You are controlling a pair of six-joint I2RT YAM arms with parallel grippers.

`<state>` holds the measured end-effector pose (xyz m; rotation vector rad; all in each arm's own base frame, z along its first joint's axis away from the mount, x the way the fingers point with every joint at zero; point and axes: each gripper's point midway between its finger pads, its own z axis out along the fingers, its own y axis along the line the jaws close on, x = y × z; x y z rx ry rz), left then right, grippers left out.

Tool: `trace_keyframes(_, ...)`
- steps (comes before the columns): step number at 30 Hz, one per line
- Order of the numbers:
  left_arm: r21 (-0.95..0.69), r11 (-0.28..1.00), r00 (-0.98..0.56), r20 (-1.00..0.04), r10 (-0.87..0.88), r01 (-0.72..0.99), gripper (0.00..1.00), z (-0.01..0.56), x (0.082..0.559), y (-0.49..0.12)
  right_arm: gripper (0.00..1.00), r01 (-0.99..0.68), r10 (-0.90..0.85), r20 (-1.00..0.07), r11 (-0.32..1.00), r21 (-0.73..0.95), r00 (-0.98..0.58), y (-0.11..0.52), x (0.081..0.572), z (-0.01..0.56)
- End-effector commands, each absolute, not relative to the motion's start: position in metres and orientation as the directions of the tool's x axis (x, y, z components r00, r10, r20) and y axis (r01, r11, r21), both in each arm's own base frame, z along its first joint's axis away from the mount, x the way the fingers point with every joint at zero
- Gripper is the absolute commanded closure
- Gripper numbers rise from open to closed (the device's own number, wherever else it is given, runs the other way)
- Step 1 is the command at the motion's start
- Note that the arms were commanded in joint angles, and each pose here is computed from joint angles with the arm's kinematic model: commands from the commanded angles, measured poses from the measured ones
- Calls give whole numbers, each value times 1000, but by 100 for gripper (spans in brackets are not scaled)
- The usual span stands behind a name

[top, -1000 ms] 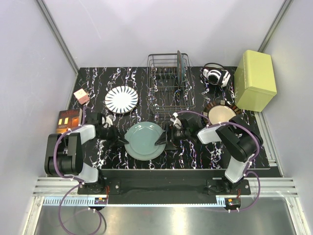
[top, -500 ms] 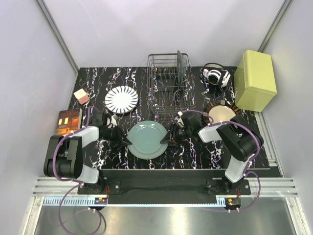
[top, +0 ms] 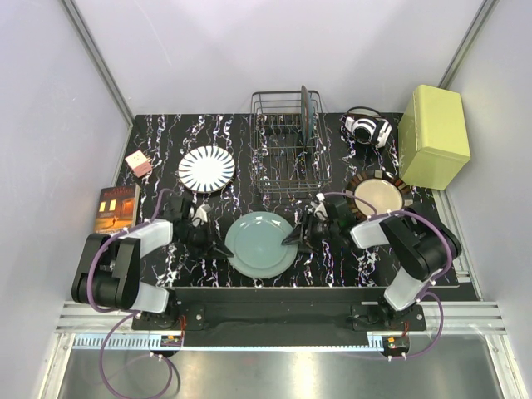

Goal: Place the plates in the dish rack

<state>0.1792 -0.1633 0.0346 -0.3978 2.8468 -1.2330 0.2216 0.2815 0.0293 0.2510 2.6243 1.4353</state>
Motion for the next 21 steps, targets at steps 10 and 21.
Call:
trace_keyframes(10, -799, 531, -957, 267, -109, -283, 100, 49, 136, -184, 71, -89, 236, -185, 368, 926, -954, 286, 245, 90)
trace_keyframes(21, -868, 436, -964, 265, 2, -237, 100, 59, 161, -196, 67, -284, 32, -318, 371, 884, -947, 280, 215, 74)
